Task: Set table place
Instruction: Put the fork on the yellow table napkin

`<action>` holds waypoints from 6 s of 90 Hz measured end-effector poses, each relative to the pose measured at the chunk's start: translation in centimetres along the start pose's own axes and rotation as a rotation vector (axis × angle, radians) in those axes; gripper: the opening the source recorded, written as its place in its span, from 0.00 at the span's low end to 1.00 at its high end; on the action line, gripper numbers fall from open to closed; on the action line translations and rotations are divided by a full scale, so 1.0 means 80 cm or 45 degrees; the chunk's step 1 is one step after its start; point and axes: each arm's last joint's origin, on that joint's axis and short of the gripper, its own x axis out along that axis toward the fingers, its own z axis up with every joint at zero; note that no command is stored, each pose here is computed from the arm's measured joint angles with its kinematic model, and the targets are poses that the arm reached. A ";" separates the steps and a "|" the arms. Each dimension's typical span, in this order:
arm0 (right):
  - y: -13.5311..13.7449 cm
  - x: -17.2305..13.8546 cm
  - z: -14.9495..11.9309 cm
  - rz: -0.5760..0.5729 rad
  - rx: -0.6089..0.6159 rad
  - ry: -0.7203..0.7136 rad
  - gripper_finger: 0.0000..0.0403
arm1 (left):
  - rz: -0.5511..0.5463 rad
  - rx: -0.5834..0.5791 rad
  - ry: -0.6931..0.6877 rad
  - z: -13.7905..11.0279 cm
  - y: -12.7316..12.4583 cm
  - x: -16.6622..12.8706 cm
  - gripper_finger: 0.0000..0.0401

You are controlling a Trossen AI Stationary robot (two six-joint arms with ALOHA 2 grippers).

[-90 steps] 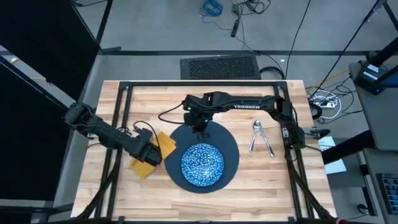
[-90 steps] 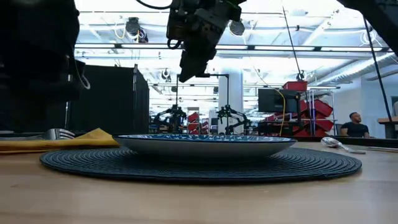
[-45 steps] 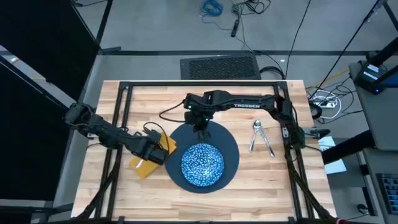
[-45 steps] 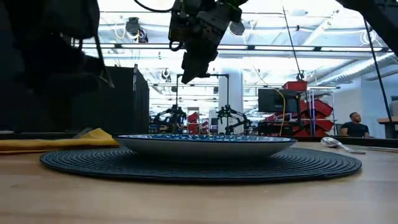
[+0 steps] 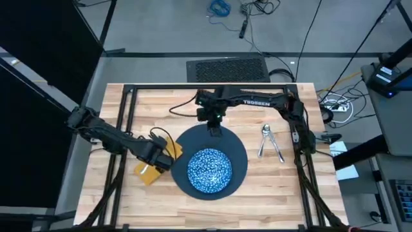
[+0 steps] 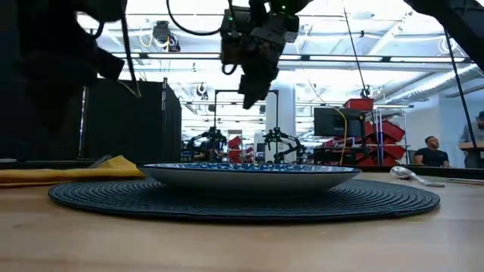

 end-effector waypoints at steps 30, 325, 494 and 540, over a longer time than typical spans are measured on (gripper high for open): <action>0.034 -0.084 -0.042 -0.034 -0.053 -0.114 0.00 | -0.279 -0.190 -0.505 -0.016 0.059 -0.083 0.03; 0.100 -0.002 -0.300 -0.161 0.144 -1.261 0.42 | 0.003 0.030 0.075 0.005 0.001 0.016 0.40; 0.101 -0.004 -0.298 -0.138 0.159 -1.296 0.41 | -0.233 -0.244 0.070 0.000 0.025 0.023 0.00; 0.102 -0.004 -0.298 -0.110 0.140 -1.286 0.41 | -0.255 -0.053 0.109 0.006 0.010 0.039 0.00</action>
